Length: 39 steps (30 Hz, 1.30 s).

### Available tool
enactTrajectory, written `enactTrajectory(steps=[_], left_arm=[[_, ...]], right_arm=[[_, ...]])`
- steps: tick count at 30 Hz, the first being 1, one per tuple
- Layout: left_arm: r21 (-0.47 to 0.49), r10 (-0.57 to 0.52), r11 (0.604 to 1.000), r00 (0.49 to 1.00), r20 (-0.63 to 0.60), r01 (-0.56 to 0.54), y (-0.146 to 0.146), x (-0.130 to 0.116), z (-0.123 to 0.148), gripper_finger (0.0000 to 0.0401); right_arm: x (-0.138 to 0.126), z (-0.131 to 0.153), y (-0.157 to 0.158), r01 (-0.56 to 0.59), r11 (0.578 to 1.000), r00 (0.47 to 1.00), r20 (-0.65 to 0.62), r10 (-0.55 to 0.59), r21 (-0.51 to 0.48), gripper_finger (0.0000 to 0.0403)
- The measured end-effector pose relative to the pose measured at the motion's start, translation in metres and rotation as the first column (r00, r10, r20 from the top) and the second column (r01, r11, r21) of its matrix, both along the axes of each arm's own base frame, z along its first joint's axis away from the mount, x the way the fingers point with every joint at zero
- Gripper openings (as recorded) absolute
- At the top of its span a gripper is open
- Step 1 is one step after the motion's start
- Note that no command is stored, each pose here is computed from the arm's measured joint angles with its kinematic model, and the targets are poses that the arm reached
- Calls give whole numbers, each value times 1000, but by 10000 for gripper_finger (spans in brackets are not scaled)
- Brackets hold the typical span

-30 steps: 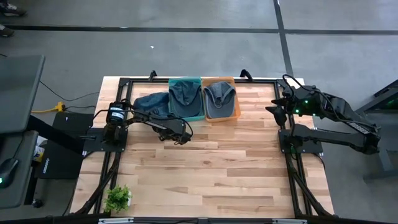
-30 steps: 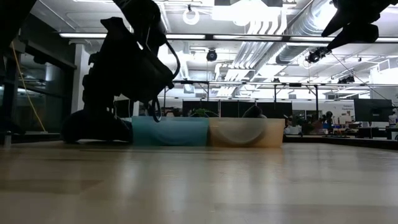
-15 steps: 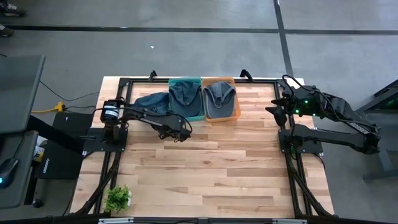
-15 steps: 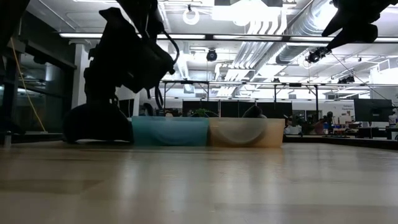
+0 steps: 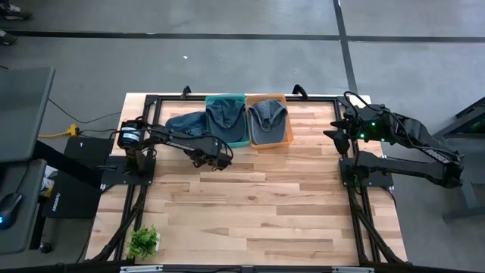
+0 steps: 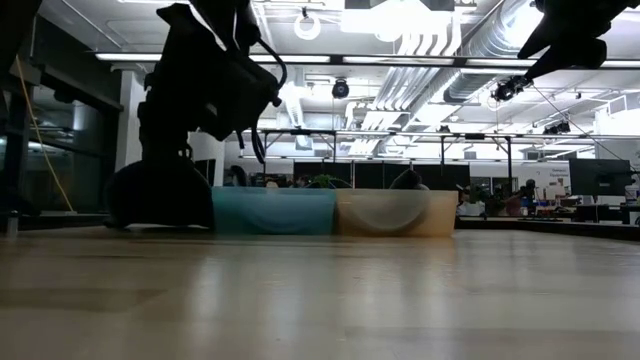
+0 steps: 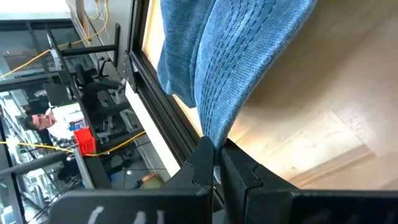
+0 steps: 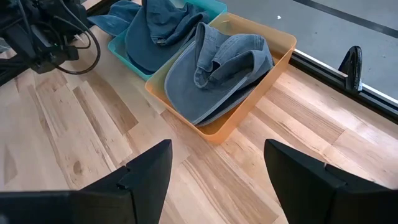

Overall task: Pick & Place hat
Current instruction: Put the blue cap into the green bin

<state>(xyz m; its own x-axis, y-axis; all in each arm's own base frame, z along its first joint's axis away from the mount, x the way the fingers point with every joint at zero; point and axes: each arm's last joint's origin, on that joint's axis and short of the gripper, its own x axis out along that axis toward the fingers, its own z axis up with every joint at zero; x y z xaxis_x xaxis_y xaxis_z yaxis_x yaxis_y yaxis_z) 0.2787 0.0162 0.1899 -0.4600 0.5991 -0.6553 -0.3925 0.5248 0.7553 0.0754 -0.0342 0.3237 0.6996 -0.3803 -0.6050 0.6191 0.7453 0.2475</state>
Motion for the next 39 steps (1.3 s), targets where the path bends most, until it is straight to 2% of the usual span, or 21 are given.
enactTrajectory(steps=[7, 18, 26, 31, 39], left_arm=[[2, 9, 1000, 1000, -2, -9, 8, -1, 2, 1], [42, -1, 999, 990, 139, -5, 15, -9, 40, 1], [65, -26, 998, 989, 149, 17, 27, -9, 53, 1], [62, 10, 998, 990, 144, -19, 40, -11, 53, 1], [78, 41, 995, 980, 196, -57, 52, -23, 69, 1]], right_arm=[[0, 0, 0, 2, 1000, 1000, 0, -2, -1, 249], [0, 0, -1, 19, 1000, 1000, 0, -19, -6, 249], [0, 0, -1, 19, 1000, 1000, 0, -19, -5, 249], [0, 0, -1, 21, 1000, 1000, 1, -21, -2, 249], [0, 0, -1, 24, 1000, 1000, 2, -24, 0, 249]])
